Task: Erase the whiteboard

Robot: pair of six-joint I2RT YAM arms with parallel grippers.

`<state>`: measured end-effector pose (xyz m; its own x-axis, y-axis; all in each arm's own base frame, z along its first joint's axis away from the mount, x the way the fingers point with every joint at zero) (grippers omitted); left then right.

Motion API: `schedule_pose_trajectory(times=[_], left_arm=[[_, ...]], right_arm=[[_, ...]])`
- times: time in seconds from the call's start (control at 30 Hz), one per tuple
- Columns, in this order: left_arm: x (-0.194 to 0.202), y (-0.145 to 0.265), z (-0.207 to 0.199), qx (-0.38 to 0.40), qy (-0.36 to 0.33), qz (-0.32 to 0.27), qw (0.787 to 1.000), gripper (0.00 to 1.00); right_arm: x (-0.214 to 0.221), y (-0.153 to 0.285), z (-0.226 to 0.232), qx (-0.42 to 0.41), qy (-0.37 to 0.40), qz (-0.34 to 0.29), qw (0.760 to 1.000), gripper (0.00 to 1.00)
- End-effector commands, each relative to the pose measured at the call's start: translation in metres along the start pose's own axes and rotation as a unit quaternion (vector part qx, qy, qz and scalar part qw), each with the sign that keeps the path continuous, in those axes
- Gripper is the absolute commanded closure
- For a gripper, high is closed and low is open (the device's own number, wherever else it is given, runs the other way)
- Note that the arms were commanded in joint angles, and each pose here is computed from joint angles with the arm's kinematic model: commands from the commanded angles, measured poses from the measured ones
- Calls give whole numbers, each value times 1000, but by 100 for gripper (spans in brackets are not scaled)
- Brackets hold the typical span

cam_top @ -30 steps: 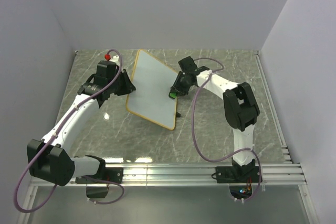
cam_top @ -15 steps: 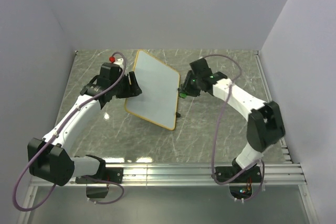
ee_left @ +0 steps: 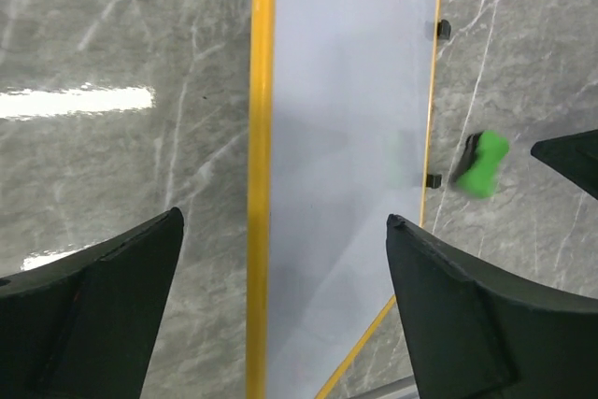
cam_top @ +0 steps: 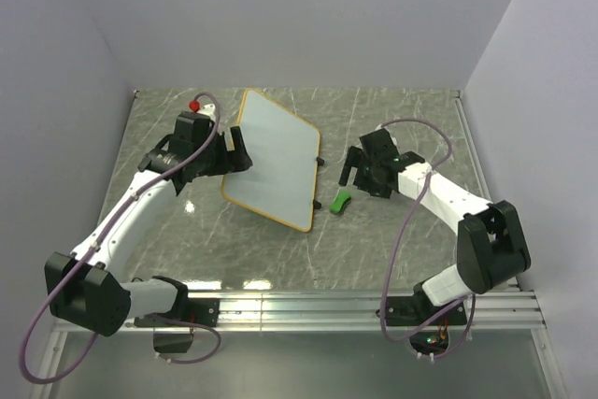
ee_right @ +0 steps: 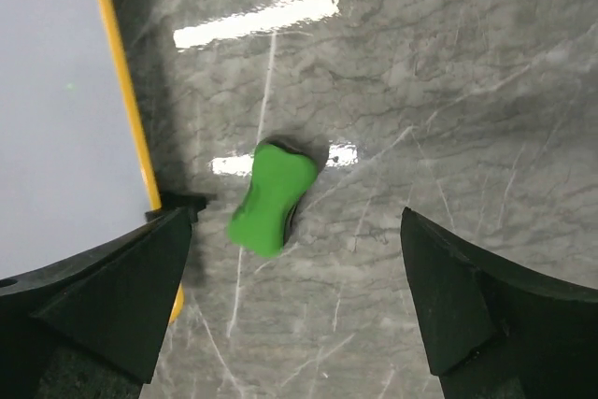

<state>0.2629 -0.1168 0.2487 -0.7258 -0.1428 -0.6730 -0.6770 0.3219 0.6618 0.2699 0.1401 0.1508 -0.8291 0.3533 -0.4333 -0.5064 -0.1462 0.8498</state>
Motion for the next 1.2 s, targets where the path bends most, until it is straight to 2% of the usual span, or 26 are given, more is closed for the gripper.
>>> schedule_pose_trajectory(times=[0.0,0.17,0.23,0.3,0.4,0.53,0.57,0.67,0.7,0.8,0.9,1.07,1.17], left_arm=[[-24,31,-5,-13,-8,-65,998,3],[-30,50,-4,-31,-3,-89,996,0],[-35,61,-2,-47,-2,-108,993,1],[-35,71,-1,-59,-1,-116,992,1],[-37,93,1,-70,0,-143,987,0],[-31,114,4,-80,17,-158,984,0],[-29,122,4,-78,20,-167,983,1],[-18,139,12,-97,33,-180,978,0],[-15,142,15,-106,36,-185,976,1],[-3,151,22,-122,42,-184,974,1],[4,161,24,-127,49,-189,973,1],[7,171,26,-131,58,-198,970,0],[9,174,26,-132,59,-198,970,1]], right_arm=[[-21,35,10,-50,27,-72,996,0],[-26,74,19,-123,67,-100,985,0],[-29,102,22,-160,74,-132,976,0],[-28,141,23,-218,81,-171,957,0],[-24,187,16,-261,95,-228,933,0],[-14,221,-4,-236,101,-241,936,0],[-6,224,-12,-218,104,-224,944,0],[6,252,-27,-226,106,-242,938,0],[15,263,-35,-242,106,-261,928,0],[32,281,-48,-283,97,-299,906,0],[40,286,-53,-302,86,-310,898,0],[39,285,-52,-285,89,-282,912,0],[35,289,-50,-281,89,-288,911,0]])
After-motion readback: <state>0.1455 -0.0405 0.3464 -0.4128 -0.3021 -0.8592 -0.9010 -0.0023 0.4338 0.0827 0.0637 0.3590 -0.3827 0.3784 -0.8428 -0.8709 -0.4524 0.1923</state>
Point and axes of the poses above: each gripper's point midway between its finger pads, its own y axis back along the fingers, its own z axis along the line the jaws close on, x = y × z, the point moved 8 cm from there along y, back along the fingers, and after that the axes turned 3 degrees about -y, right-handed, at the moved point
